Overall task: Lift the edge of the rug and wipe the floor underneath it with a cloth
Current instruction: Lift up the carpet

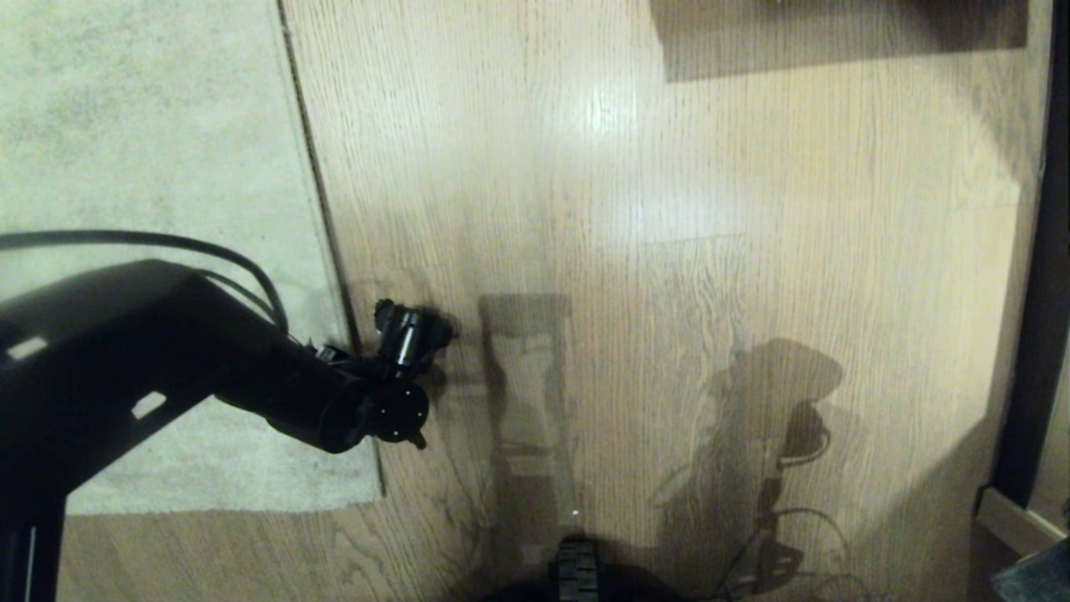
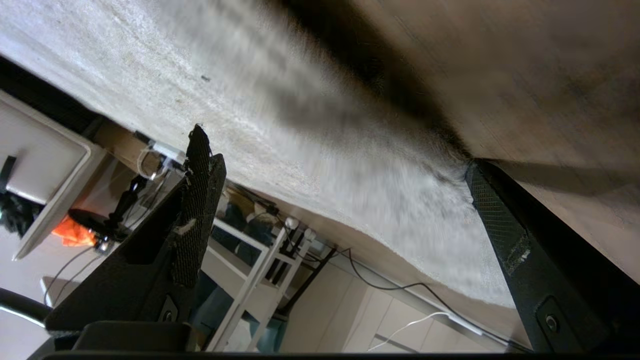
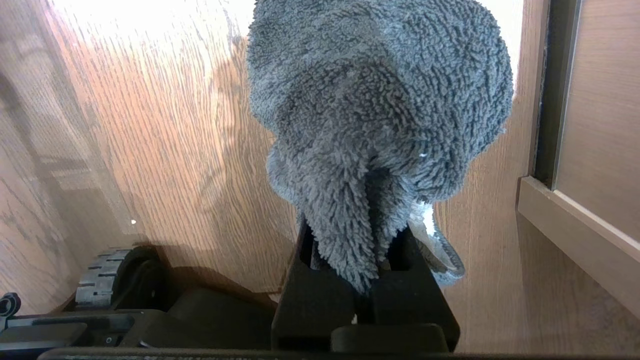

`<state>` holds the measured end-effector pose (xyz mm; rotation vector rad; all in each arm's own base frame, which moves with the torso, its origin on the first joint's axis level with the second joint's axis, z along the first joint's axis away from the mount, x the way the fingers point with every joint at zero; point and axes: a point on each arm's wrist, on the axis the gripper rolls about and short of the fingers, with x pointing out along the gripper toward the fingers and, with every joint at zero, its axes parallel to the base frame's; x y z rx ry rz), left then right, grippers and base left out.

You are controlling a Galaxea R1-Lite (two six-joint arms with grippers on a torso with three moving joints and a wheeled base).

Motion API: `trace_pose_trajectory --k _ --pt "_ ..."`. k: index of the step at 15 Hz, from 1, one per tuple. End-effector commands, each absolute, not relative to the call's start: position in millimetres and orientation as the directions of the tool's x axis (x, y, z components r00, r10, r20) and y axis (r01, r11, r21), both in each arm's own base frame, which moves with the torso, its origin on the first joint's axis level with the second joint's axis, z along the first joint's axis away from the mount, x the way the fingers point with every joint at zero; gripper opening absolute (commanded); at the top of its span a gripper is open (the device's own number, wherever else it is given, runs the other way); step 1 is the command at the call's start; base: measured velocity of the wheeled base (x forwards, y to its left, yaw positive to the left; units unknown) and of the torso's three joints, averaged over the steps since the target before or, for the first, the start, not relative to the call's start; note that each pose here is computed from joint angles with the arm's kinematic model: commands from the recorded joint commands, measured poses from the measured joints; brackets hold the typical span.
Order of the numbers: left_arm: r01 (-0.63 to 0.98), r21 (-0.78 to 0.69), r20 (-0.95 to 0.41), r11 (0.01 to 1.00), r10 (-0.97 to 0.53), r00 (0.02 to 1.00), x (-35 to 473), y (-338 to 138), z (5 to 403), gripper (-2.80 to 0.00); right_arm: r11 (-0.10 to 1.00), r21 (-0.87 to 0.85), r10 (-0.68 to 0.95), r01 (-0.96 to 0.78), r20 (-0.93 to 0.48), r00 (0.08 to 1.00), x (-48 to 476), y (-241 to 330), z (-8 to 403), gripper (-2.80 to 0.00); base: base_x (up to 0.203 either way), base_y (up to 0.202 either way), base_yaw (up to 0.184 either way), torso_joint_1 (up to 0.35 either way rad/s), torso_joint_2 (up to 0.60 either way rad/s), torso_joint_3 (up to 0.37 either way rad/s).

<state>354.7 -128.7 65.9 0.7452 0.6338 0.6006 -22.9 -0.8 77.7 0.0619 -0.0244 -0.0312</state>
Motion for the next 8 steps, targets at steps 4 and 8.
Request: trace_pose_trajectory --k 4,8 --pt "-0.29 0.767 -0.301 0.573 0.719 0.626 359 -114 64 0.0 0.998 0.062 -0.032 0.031 0.023 0.999 -23 -1 78 -2.8 0.0 0.0 0.0 0.0 0.0 0.0" --pt "-0.295 0.769 -0.303 0.567 0.73 0.613 355 -106 64 0.0 0.998 0.062 -0.032 0.031 0.023 0.999 -23 -1 78 -2.8 0.0 0.0 0.0 0.0 0.0 0.0"
